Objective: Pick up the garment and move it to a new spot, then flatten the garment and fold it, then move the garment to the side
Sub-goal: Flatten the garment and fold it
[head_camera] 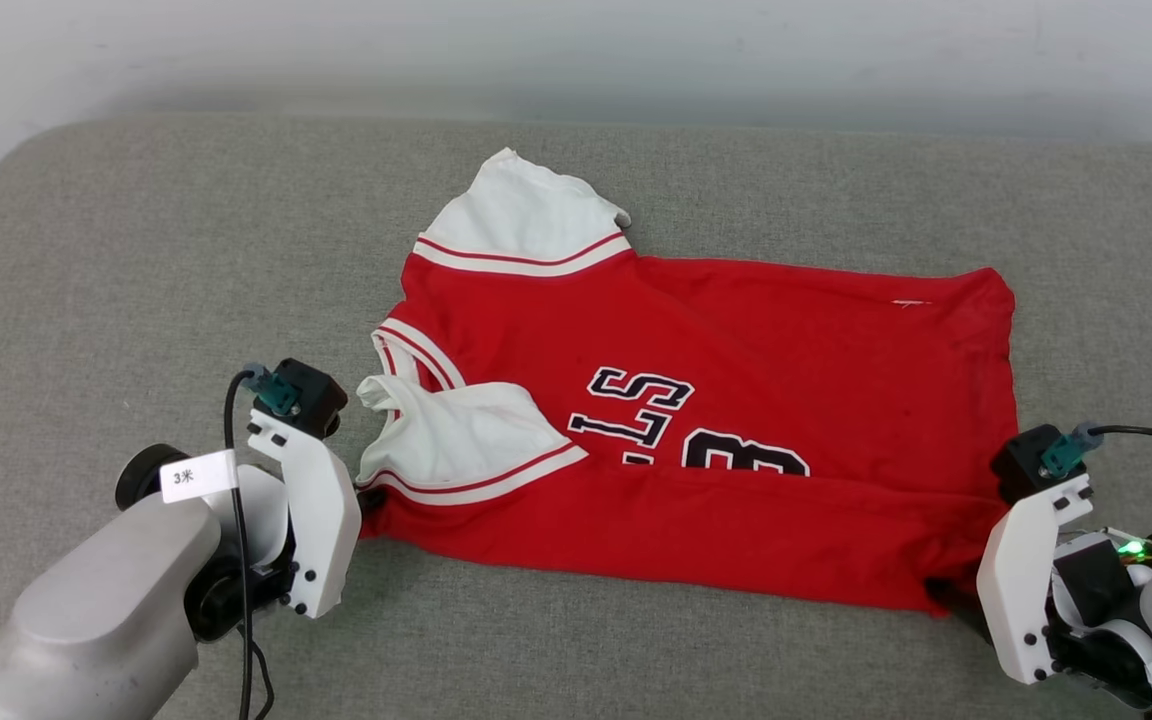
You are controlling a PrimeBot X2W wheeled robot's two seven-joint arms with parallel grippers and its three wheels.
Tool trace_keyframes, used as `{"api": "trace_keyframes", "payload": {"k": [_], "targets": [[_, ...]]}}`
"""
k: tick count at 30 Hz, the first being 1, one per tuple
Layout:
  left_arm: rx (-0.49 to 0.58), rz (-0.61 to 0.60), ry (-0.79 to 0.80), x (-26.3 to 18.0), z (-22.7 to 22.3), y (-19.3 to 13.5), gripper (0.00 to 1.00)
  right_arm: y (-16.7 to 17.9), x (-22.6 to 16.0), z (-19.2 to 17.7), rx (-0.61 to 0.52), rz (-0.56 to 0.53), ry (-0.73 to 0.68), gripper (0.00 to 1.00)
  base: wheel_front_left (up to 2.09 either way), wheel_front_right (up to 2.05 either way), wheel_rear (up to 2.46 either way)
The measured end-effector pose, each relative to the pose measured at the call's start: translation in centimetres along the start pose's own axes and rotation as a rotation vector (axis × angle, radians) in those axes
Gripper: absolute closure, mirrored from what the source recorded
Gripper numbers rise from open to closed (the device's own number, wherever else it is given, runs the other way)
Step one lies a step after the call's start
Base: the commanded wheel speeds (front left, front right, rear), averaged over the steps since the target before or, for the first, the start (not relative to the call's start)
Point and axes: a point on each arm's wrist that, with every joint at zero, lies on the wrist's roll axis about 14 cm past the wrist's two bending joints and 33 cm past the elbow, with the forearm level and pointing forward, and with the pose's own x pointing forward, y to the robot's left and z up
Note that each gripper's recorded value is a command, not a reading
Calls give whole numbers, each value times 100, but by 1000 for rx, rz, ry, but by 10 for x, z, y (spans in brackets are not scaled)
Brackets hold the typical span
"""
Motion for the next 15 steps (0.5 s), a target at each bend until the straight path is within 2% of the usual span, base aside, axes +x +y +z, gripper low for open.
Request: {"api": "trace_keyframes", "payload": {"k": [1,2,3,15], "targets": [[0,0,0,0,0,0,100,0,2,0,1,2,-5,0,0,0,0],[0,1,0,0,0,0,100,0,3,-1,2,2,-9,46,0,0,0],[0,2,-4,0,0,1,100,1,3,-1,0,4,-11,100,0,0,0],[-9,11,-46,-23,-7,-7,100,4,-26,7,31,21,-212,100,0,0,0]]}}
